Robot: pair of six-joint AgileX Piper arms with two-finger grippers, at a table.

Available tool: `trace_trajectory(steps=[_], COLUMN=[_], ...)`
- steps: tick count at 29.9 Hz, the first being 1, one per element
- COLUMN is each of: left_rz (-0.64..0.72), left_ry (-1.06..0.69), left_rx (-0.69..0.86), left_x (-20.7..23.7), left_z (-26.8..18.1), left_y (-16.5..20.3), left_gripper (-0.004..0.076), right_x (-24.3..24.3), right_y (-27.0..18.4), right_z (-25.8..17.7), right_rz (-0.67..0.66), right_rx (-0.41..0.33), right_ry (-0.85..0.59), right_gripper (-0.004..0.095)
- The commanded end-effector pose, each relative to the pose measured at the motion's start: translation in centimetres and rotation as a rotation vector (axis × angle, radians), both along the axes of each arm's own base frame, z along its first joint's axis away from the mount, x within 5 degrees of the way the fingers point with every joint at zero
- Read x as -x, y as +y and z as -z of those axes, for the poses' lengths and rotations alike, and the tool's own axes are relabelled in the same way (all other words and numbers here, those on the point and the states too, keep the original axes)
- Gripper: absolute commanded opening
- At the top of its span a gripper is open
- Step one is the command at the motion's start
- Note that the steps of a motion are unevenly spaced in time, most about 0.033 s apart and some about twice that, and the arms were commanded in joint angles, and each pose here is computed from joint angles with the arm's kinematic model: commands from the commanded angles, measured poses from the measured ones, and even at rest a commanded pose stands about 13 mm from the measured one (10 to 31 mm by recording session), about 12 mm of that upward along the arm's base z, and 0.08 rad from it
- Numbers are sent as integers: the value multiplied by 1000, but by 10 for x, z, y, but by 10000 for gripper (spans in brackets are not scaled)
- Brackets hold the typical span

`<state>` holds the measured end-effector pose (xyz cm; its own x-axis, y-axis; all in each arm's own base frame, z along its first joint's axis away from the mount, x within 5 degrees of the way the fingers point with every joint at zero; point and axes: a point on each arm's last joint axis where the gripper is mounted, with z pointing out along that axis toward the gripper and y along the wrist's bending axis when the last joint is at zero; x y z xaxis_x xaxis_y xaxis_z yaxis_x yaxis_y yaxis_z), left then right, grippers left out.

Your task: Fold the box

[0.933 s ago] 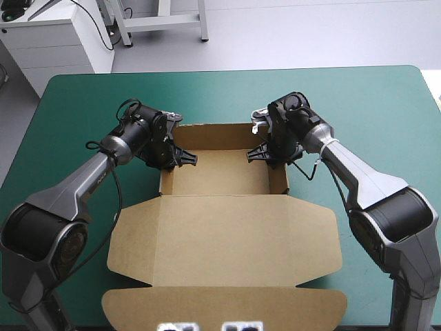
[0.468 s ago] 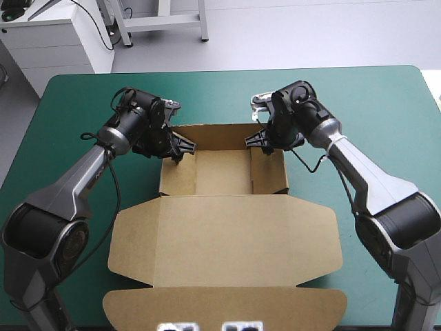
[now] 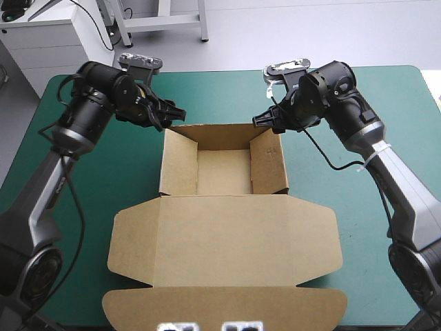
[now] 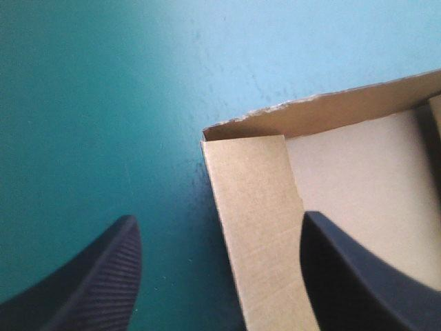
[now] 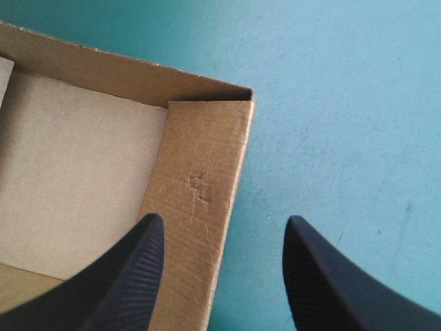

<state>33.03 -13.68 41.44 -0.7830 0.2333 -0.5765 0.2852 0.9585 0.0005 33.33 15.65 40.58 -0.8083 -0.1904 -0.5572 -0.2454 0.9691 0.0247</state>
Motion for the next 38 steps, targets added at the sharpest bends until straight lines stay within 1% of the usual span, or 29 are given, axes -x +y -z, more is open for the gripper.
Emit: trace_trajectory(steps=[1, 3, 6, 8, 10, 18, 19, 21, 23, 24, 27, 30, 33, 34, 36, 38], left_rz=[26, 40, 79, 134, 131, 119, 110, 86, 61, 60, 60, 60, 60, 60, 53, 35], left_ry=[-108, -139, -165, -163, -138, 9, 21, 41, 48, 52, 43, 57, 66, 61, 36, 2], left_rx=[59, 102, 120, 81, 64, -5, -3, 15, 30, 36, 42, 38, 34, 36, 53, 78], left_x=[47, 65, 90, 101, 114, 157, 163, 174, 184, 190, 210, 230, 248, 254, 263, 273], left_z=[-53, -67, -76, -71, -61, 4, 13, 30, 47, 57, 82, 107, 123, 126, 129, 129], left_y=[17, 22, 30, 34, 40, 61, 64, 68, 72, 74, 83, 92, 100, 102, 106, 111], left_gripper=[335, 197, -8, -8, -8, -8, -8, -8, -8, -8, -8, -8, -8, -8, -8, -8], right_x=[4, -2, -14, -21, -26, -42, -44, -47, -49, -49, -50, -50, -52, -53, -55, -59], right_y=[-11, -12, -13, -13, -10, -4, -3, -1, 1, 1, 0, -4, -13, -20, -35, -60], right_z=[-8, 6, 27, 40, 50, 83, 87, 94, 100, 101, 100, 97, 92, 89, 83, 78], right_rz=[34, 58, 79, 87, 75, 59, 51, 41, 40, 40, 31, 36, 55, 71, 105, 155], right_rx=[-4, -8, -41, -76, -98, -59, -51, -51, -50, -49, -43, -6, 34, 46, 46, 46], right_ry=[-18, 28, 111, 167, 210, 283, 291, 310, 325, 327, 308, 282, 252, 240, 224, 214], right_gripper=[485, 485, 485, 485, 485, 480, 449, 307, 43, -13, -11, -20, -20, -20, -19, -20])
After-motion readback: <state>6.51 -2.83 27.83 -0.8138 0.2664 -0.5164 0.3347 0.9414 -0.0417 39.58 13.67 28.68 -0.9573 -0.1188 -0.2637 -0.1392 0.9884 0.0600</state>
